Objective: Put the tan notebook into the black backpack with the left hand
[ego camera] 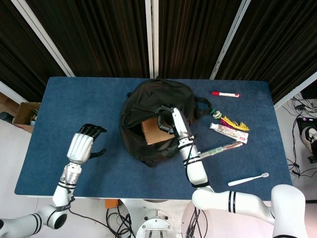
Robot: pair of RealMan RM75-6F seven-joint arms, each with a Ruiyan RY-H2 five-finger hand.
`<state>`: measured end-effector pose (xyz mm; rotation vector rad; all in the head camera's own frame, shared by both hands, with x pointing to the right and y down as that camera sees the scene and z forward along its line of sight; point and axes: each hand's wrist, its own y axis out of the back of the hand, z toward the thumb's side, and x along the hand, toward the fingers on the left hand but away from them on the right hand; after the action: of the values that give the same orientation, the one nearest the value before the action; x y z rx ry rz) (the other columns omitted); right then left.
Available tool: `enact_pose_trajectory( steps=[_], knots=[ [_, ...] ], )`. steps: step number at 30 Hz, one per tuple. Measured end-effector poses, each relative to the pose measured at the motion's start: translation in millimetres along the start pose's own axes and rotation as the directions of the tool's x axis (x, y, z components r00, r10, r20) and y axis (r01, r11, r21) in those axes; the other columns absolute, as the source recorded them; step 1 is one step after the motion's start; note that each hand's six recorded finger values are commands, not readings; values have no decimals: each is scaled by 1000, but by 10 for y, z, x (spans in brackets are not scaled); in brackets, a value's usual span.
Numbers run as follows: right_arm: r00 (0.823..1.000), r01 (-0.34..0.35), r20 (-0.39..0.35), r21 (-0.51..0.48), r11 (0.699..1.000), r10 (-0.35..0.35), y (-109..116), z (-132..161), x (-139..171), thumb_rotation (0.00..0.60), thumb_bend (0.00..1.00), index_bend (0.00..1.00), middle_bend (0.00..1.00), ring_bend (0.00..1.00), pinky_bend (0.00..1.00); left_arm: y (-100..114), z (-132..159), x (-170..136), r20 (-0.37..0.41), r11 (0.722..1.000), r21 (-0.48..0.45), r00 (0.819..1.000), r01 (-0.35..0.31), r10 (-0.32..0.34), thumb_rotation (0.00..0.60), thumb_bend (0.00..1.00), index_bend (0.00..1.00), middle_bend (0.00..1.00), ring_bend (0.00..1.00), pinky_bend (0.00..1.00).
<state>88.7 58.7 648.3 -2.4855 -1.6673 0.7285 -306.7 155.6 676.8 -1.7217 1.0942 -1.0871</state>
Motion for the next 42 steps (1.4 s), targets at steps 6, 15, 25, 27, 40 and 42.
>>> enact_pose_trajectory(
  steps=[6, 15, 25, 27, 40, 42],
  knots=[
    [993, -115, -11, 73, 991, 116, -171, -72, 166, 600, 520, 376, 291, 220, 117, 322, -527, -230, -142, 999, 37, 990, -10, 15, 600, 0, 345, 351, 290, 254],
    [921, -378, 72, 400, 835, 382, -261, -345, 564, 600, 163, 0, 1, 0, 0, 686, -983, -443, -279, 995, 89, 957, -51, 74, 600, 0, 340, 331, 290, 251],
    [940, -325, 77, 505, 800, 333, 411, -284, 842, 600, 256, 0, 93, 2, 15, 941, -1352, -628, -392, 993, 109, 916, -49, 88, 600, 0, 337, 327, 290, 248],
    [959, -265, 56, 515, 815, 277, 608, -273, 877, 600, 316, 7, 130, 18, 51, 985, -1437, -676, -415, 993, 109, 906, -40, 82, 600, 0, 337, 328, 290, 248],
    [981, 75, 55, 780, 621, -187, 2353, -681, 1749, 600, 369, 118, 124, 38, 126, 1149, -1576, -1171, -444, 984, 164, 896, 72, 9, 600, 0, 307, 267, 205, 184],
    [974, 94, 57, 780, 619, -220, 2479, -729, 1922, 600, 371, 112, 118, 22, 104, 1173, -1500, -1240, -428, 981, 181, 903, 65, 19, 600, 0, 301, 262, 198, 179]
  ],
)
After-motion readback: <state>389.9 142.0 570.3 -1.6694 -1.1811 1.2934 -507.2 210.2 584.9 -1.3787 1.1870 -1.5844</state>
